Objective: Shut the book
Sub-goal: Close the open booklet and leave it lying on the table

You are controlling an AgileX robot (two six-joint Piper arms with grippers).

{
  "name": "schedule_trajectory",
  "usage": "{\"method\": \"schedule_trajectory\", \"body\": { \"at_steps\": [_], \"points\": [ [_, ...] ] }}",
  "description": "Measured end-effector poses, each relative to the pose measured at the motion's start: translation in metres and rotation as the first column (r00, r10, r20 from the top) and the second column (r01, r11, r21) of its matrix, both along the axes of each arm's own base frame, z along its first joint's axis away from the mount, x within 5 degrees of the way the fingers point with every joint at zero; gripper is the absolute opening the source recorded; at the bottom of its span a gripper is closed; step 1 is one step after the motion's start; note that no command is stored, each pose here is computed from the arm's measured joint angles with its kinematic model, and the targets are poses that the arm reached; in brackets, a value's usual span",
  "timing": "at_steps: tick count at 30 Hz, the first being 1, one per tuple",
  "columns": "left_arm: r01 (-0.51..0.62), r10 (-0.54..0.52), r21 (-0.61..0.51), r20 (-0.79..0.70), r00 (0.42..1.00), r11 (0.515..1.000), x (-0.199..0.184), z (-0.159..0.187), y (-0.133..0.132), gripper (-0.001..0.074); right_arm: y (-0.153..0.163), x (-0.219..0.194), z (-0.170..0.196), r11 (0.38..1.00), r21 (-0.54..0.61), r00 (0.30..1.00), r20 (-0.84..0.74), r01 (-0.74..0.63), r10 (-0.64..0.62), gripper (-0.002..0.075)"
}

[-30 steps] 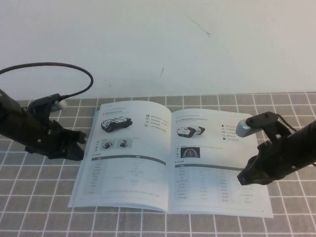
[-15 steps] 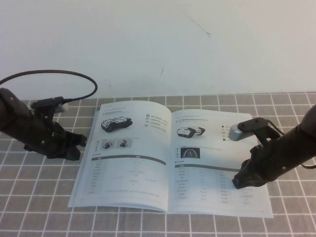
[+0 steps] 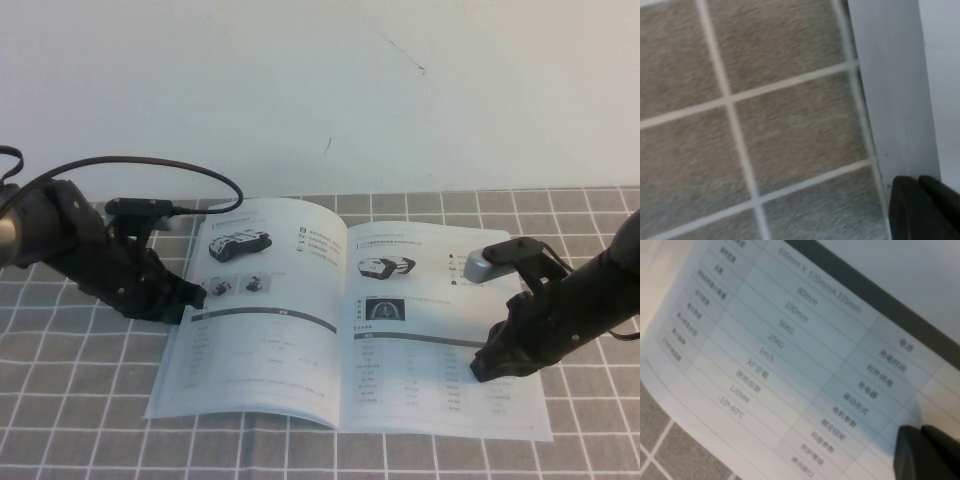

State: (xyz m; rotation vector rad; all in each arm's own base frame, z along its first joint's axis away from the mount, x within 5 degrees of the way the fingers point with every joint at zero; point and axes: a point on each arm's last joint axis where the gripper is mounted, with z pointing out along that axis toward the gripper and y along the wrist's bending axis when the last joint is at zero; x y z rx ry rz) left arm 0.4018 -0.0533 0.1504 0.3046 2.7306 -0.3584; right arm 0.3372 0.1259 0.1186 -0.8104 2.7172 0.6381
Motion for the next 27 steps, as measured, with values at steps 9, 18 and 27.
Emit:
{"method": "schedule_trajectory", "body": {
  "at_steps": [9, 18, 27],
  "points": [
    [0.065, -0.065, -0.016, 0.018, 0.998, 0.998, -0.004, 0.001, -0.036, -0.0004, 0.000, 0.001, -0.002, 1.000, 0.002, 1.000, -0.011, -0.003, 0.003, -0.0003],
    [0.137, -0.132, -0.113, 0.047, 0.990, 0.984, -0.006, 0.012, -0.086, -0.0004, 0.000, 0.001, -0.003, 1.000, 0.002, 1.000, -0.014, -0.003, 0.003, -0.0003],
    [0.340, -0.310, -0.211, 0.162, 0.937, 0.916, -0.005, 0.068, -0.155, -0.0004, 0.000, 0.001, -0.002, 1.000, 0.002, 1.000, -0.013, -0.003, 0.003, -0.0003]
  ]
}}
